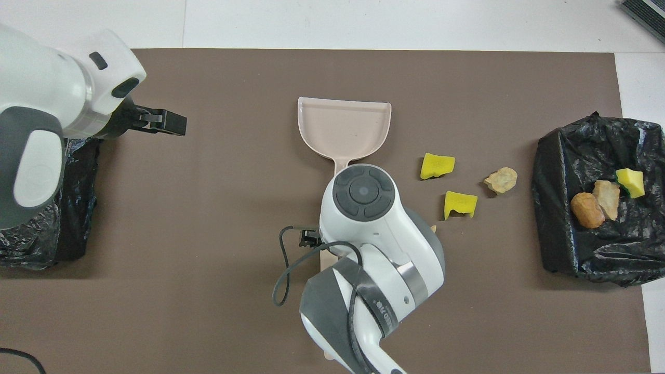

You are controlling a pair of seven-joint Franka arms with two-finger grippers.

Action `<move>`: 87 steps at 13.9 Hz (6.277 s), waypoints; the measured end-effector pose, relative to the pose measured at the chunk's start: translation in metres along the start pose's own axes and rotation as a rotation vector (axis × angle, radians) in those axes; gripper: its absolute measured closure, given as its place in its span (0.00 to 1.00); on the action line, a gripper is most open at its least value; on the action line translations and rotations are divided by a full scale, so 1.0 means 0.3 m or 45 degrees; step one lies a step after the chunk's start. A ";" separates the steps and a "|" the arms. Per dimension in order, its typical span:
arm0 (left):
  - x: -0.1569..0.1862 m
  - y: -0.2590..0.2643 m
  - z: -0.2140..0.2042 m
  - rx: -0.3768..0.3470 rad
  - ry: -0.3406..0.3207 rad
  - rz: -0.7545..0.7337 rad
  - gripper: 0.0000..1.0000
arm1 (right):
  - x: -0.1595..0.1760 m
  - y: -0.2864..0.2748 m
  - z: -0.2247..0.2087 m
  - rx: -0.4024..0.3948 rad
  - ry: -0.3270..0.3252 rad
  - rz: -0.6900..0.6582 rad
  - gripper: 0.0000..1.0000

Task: Sweep and dump trash in bin
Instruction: 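Grasp the dustpan with the left gripper while the right gripper reaches the brush, then move the dustpan with the left gripper while the right gripper carries the brush, then place the dustpan near the debris while the right gripper positions the brush, then sweep the sponges and chunks toward the dustpan with the right gripper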

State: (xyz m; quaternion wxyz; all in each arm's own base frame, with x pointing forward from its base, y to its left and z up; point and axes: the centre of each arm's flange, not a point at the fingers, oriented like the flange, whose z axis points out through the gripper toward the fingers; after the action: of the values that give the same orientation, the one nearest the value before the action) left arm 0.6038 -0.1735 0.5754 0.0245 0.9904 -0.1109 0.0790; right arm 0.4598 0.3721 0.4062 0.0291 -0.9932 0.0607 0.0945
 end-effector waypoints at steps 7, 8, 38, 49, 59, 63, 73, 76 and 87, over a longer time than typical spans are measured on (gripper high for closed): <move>0.051 0.494 0.229 -0.074 -0.009 -0.066 0.00 | -0.320 0.041 0.158 -0.063 -0.046 -0.094 0.00; 0.052 0.555 0.273 -0.082 0.005 -0.081 0.00 | -0.348 0.027 0.180 -0.063 -0.043 -0.099 0.00; -0.099 0.869 0.726 -0.088 -0.096 -0.182 0.69 | -0.186 0.369 0.082 -0.087 -0.145 0.219 0.74; 0.019 0.416 0.558 -0.038 -0.147 0.392 0.69 | 0.181 1.036 -0.018 -0.324 0.030 -0.065 0.74; -0.045 0.094 0.414 -0.196 -0.313 1.384 0.69 | 0.331 1.226 0.088 -0.443 0.072 -0.282 0.74; -0.195 0.255 0.495 -0.182 -0.307 1.516 0.69 | 0.308 1.127 0.108 -0.378 0.038 -0.312 0.74; -0.370 0.311 0.576 -0.200 -0.301 1.466 0.69 | 0.243 0.803 0.013 -0.111 -0.057 -0.311 0.74; -0.387 0.335 0.598 -0.187 -0.284 1.440 0.69 | 0.304 0.965 -0.035 -0.084 -0.049 -0.262 0.74; -0.431 0.382 0.625 -0.165 -0.275 1.322 0.69 | 0.273 0.811 0.122 -0.107 -0.042 -0.211 0.74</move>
State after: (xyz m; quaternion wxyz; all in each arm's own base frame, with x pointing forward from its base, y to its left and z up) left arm 0.4819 -0.2695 0.3732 0.0317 0.8041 -0.5929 -0.0287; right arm 0.5022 0.1242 0.3432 -0.0037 -0.9935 -0.0262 0.1107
